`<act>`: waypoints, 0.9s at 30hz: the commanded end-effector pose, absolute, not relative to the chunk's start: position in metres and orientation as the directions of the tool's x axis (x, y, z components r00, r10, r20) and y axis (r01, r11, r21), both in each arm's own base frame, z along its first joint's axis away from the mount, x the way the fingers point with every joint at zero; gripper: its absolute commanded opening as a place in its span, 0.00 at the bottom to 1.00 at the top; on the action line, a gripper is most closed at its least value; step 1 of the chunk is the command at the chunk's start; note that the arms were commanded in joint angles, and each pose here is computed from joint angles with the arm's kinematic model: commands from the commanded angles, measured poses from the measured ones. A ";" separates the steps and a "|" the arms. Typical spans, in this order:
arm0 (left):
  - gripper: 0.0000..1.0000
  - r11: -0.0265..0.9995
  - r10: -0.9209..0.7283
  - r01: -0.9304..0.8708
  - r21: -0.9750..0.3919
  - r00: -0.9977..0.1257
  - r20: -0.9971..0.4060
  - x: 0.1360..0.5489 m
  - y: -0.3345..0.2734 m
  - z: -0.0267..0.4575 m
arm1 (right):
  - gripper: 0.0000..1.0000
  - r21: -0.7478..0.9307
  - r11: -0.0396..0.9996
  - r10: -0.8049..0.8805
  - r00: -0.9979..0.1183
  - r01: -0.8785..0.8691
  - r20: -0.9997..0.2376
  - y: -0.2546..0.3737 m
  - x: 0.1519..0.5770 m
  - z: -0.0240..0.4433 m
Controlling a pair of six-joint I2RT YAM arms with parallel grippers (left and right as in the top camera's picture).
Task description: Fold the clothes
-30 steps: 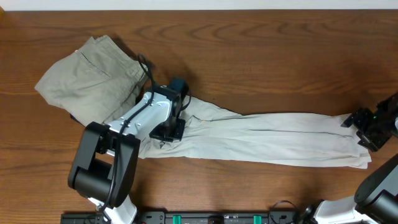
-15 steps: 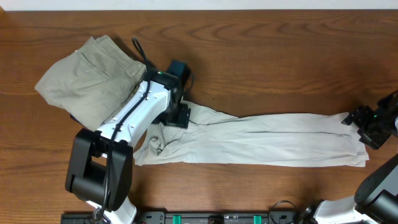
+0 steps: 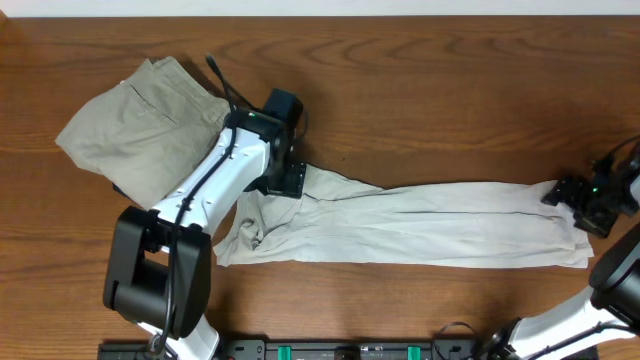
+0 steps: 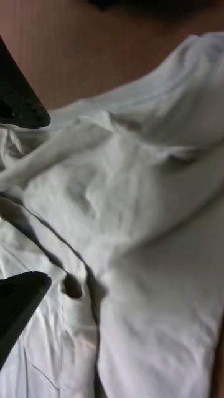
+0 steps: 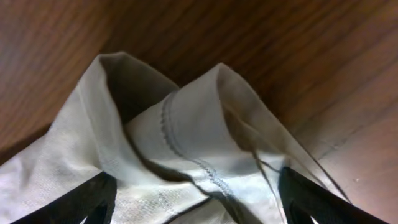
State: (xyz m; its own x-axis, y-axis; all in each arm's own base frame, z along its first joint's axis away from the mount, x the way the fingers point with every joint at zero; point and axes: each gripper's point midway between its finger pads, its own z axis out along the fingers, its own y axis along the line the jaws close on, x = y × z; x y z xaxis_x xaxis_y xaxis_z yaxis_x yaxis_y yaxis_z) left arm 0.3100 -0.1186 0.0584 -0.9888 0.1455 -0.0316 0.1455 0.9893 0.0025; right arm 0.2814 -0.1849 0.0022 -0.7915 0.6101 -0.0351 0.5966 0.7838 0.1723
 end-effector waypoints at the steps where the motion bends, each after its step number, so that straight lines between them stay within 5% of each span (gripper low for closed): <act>1: 0.75 0.991 0.132 0.132 0.007 -0.991 -0.036 0.313 -0.110 0.065 | 0.80 0.234 0.798 0.576 -0.817 0.556 -0.023 -0.186 0.279 -0.009; 7: 0.75 0.992 0.125 0.125 0.005 -0.991 -0.039 0.314 -0.107 0.065 | 0.79 0.334 0.818 0.525 -0.845 0.468 -0.103 -0.197 0.296 0.016; 10: 0.74 0.985 0.162 0.164 -0.056 -0.986 -0.029 0.310 -0.118 0.066 | 0.70 0.367 0.797 0.541 -0.837 0.480 -0.079 -0.195 0.293 0.024; 12: 0.59 0.976 0.184 0.184 -0.117 -0.983 -0.011 0.304 -0.127 0.067 | 0.67 0.421 0.775 0.544 -0.836 0.471 -0.066 -0.184 0.296 0.028; 17: 0.08 0.975 0.187 0.179 -0.134 -0.981 0.052 0.288 -0.128 0.066 | 0.26 0.519 0.714 0.537 -0.843 0.470 0.024 -0.152 0.291 0.037; 23: 0.06 0.976 0.187 0.175 -0.130 -0.979 0.085 0.275 -0.124 0.045 | 0.07 0.336 0.693 0.610 -0.767 0.638 0.199 -0.147 0.259 0.019; 27: 0.06 0.971 0.188 0.176 -0.159 -0.980 0.059 0.275 -0.128 0.029 | 0.01 0.254 0.659 0.684 -0.705 0.708 0.190 -0.152 0.259 0.003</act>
